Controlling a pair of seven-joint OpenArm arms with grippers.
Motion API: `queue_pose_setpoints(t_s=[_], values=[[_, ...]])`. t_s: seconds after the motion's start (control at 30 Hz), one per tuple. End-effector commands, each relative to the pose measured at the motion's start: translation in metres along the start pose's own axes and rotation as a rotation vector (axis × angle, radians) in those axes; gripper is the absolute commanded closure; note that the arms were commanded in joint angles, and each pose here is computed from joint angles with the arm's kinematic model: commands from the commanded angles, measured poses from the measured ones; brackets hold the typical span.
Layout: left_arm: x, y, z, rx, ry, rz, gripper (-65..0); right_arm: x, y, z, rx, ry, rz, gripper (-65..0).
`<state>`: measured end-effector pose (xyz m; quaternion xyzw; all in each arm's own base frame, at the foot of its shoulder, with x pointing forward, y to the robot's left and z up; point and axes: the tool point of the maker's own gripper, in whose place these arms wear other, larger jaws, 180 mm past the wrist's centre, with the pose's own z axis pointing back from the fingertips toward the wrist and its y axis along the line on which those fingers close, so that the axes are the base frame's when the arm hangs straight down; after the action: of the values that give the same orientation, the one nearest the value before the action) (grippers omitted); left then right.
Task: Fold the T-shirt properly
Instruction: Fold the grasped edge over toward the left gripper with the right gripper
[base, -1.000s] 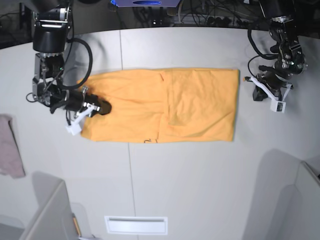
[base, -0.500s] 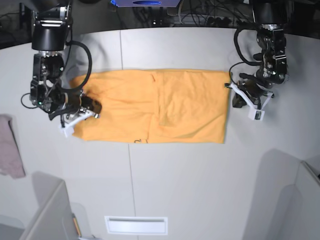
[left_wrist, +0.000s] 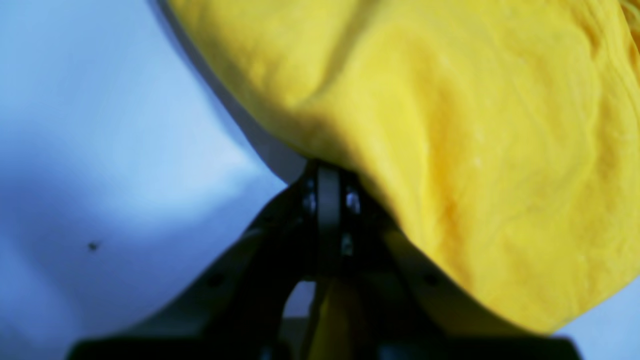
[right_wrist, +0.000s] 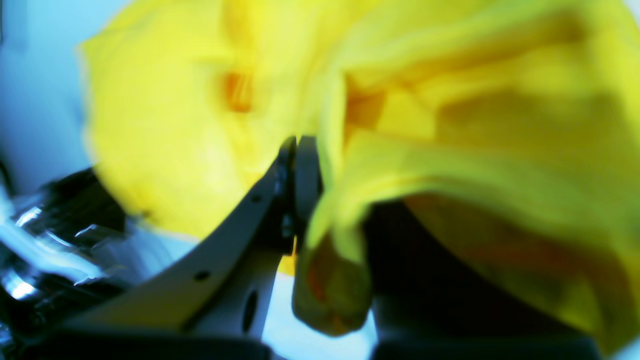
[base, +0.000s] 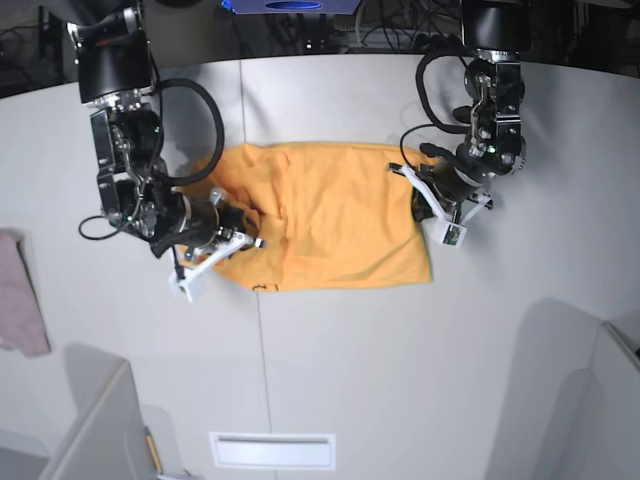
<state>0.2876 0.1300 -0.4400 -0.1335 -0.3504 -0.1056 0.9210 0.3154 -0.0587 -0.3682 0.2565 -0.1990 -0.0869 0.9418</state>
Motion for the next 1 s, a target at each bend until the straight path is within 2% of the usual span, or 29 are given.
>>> queue_pose_setpoints(t_s=[0.0,0.2,0.47,0.67,0.83,0.97], values=[[-0.008,0.007,0.002,0.027,0.053,-0.035,0.0,0.015,0.011,0.009,0.023,-0.046,0.019,0.0],[0.003,0.011,0.001,0.035,0.035,-0.049,0.0,0.004,0.049,0.007,0.096,-0.04,0.077,0.0],[0.004,0.012,0.001,0.039,0.036,-0.052,0.0,0.01,0.099,0.014,0.175,-0.065,0.184,0.0],[0.001,0.009,0.001,0.033,0.043,-0.056,0.0,0.007,0.131,0.008,0.24,-0.058,0.144,0.0],[0.003,0.007,0.002,0.031,0.036,-0.064,0.0,0.011,0.136,-0.01,0.175,-0.079,0.157,0.0],[0.005,0.006,0.004,0.03,0.029,-0.069,0.0,-0.002,0.159,-0.016,0.169,-0.074,0.253,0.0]])
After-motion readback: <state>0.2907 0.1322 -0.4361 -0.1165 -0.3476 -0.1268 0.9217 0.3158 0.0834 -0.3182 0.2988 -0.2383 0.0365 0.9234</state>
